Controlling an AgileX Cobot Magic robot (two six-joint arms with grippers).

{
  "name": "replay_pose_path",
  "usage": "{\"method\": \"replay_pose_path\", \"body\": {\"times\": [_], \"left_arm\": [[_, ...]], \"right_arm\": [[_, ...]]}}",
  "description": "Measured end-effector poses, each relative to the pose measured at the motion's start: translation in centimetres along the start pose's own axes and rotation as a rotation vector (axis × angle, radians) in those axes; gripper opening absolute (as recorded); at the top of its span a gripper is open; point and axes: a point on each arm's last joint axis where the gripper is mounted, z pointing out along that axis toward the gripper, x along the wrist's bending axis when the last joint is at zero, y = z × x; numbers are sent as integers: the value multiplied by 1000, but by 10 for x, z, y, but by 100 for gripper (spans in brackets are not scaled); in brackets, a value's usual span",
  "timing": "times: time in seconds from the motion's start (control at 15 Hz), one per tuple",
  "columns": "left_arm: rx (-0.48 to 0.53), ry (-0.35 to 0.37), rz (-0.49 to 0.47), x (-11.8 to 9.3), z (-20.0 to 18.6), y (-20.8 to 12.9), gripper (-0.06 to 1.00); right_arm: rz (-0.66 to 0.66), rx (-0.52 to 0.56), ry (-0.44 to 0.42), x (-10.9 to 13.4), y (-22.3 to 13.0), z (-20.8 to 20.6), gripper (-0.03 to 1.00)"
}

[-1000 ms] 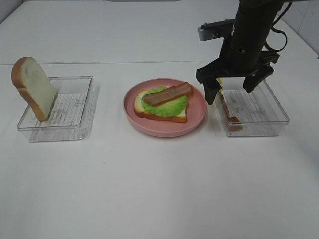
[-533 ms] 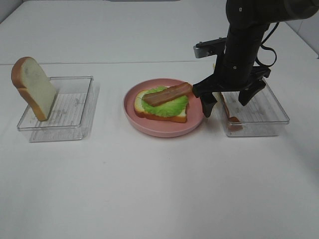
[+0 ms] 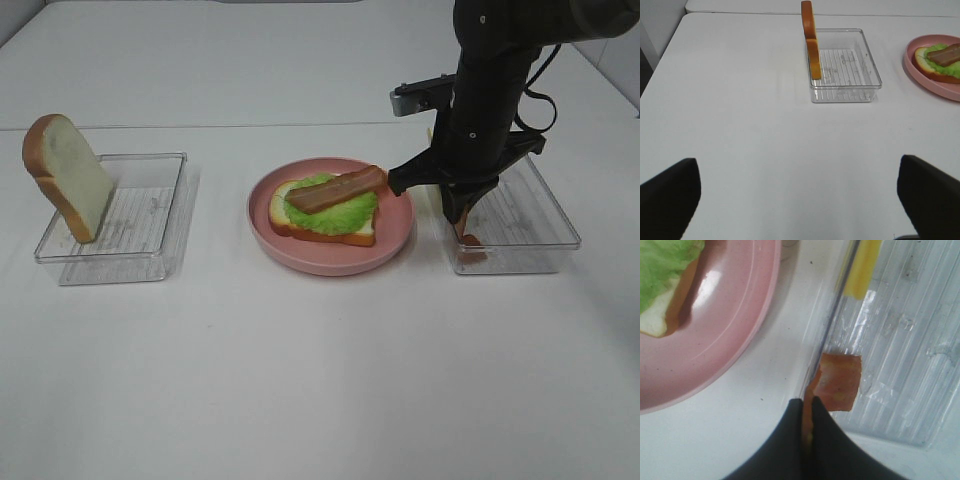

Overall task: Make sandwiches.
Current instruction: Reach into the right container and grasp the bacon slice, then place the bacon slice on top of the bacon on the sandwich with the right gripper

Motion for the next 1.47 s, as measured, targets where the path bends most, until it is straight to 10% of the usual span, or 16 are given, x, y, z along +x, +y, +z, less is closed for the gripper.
{"method": "replay_pose_path", "body": {"times": [1.0,1.47], "left_arm": [[0,0,0,0,0,0,99],[0,0,0,0,0,0,99]], "right_arm": [[-18,-248,-89,-19,8,-155,2],[-181,-264,19,61,1,-161,2]]}}
